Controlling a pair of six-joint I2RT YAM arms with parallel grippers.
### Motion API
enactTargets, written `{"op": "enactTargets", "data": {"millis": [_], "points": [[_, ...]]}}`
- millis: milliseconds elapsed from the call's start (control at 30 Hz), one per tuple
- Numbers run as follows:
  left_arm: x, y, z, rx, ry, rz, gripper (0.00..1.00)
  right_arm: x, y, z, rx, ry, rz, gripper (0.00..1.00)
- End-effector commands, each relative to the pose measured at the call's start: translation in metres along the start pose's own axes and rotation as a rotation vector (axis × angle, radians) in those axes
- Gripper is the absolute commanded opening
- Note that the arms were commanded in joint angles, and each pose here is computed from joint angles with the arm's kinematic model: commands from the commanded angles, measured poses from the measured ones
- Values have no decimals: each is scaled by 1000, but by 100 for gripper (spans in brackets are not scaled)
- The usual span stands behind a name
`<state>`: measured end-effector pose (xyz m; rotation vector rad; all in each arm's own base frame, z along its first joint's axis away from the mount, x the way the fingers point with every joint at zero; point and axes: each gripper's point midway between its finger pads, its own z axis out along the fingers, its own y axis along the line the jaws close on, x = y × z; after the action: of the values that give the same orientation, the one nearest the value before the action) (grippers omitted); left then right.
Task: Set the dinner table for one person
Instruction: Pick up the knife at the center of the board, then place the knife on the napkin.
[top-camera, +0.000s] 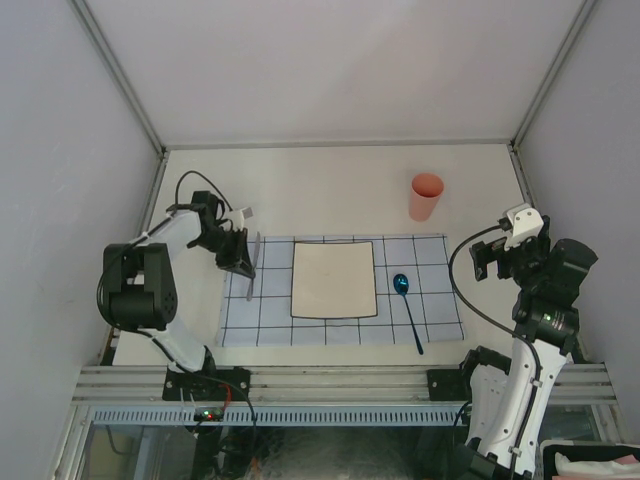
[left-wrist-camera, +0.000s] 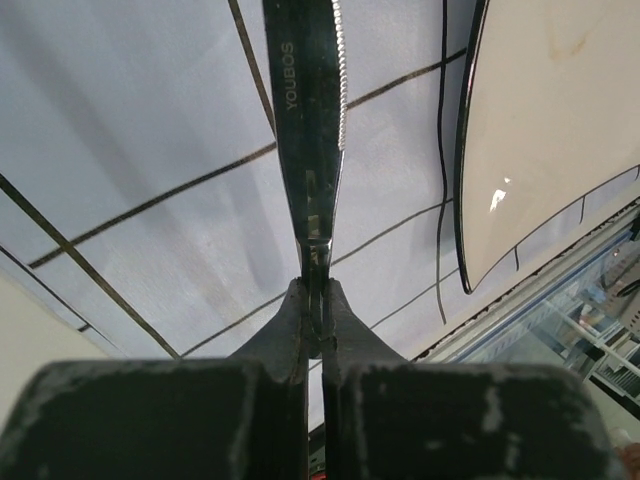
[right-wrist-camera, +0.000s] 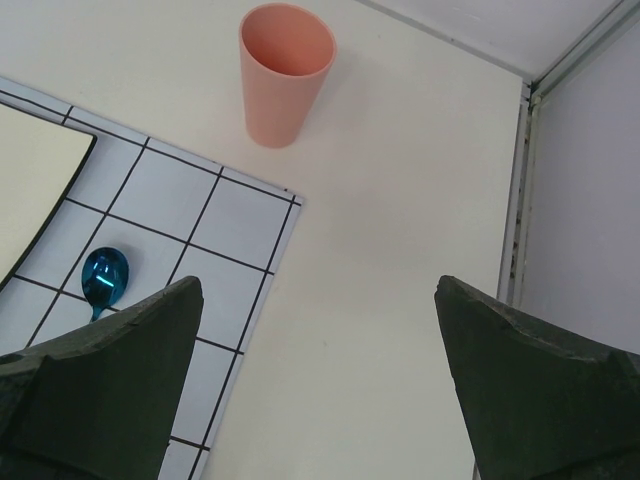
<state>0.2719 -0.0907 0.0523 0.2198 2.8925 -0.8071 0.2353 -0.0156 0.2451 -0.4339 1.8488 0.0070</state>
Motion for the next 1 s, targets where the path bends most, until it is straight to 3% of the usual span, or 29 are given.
{"op": "enactTargets", "data": {"millis": [0, 967], "points": [[3, -14, -7, 19, -37, -22, 0, -7, -4, 1, 8, -32, -16, 100], [17, -7, 41, 97, 35, -143, 0, -7, -2, 1, 3, -33, -19, 100]]}}
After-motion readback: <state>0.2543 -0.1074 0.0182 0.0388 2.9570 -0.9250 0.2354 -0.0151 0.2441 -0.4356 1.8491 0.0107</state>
